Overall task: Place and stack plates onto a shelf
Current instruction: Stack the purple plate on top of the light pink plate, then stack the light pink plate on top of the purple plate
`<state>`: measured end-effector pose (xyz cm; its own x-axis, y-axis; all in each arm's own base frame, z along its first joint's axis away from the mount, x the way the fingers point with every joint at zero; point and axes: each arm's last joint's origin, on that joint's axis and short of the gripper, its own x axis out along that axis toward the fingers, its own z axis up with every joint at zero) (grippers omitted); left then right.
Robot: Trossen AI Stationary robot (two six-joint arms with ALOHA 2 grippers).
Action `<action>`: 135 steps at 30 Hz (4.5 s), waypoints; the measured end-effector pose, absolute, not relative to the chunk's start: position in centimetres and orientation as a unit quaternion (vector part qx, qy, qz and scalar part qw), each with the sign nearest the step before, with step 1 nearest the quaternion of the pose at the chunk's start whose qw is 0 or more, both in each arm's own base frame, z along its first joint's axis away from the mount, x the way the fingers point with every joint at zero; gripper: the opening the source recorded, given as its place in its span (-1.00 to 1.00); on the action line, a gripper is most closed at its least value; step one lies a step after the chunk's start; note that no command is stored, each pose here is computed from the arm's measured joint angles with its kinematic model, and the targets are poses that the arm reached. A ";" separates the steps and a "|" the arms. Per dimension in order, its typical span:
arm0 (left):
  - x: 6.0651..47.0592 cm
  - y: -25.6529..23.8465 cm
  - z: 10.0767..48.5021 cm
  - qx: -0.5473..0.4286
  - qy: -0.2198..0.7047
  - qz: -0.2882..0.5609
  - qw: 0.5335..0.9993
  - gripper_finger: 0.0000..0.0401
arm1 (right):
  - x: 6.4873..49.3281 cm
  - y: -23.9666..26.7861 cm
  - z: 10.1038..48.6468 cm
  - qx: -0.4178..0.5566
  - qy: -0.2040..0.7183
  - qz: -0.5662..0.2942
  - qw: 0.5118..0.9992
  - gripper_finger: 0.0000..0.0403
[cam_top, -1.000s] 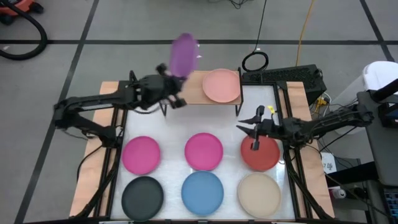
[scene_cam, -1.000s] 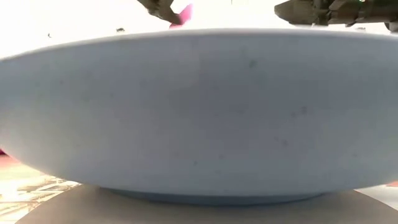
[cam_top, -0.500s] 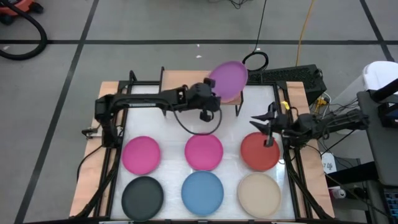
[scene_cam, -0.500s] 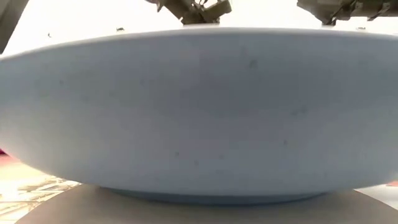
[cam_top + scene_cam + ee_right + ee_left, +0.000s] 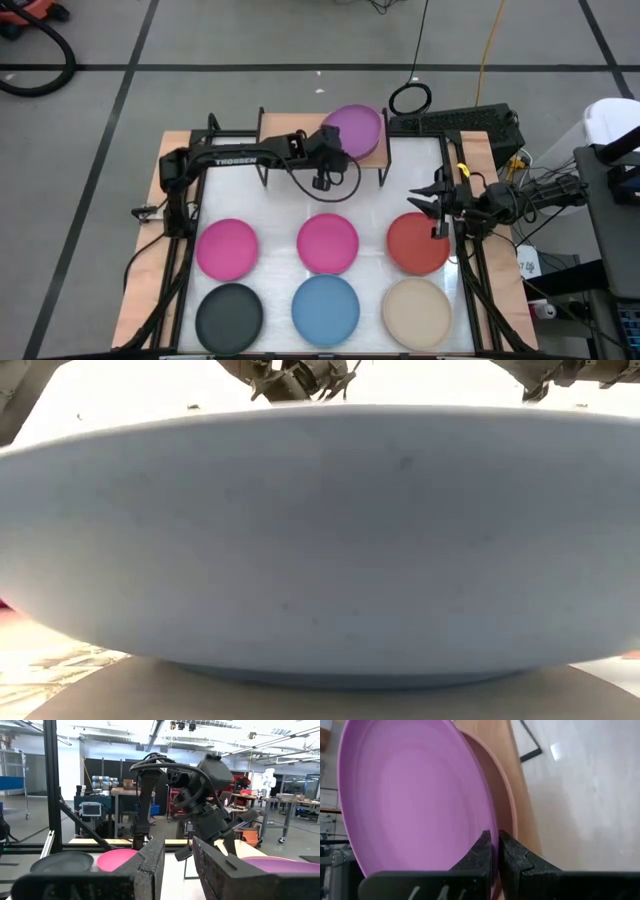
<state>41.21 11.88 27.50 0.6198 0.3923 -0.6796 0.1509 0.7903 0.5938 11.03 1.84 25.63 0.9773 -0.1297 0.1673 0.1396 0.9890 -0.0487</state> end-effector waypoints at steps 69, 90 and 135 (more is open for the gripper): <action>23.3 0.5 25.9 0.022 -0.021 0.149 0.988 0.05 | 15.5 2.0 24.6 -0.053 0.034 -0.153 0.986 -0.58; 23.4 0.7 25.9 0.054 0.008 0.154 0.987 0.05 | 23.7 2.1 30.4 -0.144 0.383 0.014 0.912 -0.58; 23.4 0.7 25.8 0.052 0.013 0.154 0.987 0.05 | 28.3 7.2 12.4 -0.433 0.416 0.183 0.778 -0.90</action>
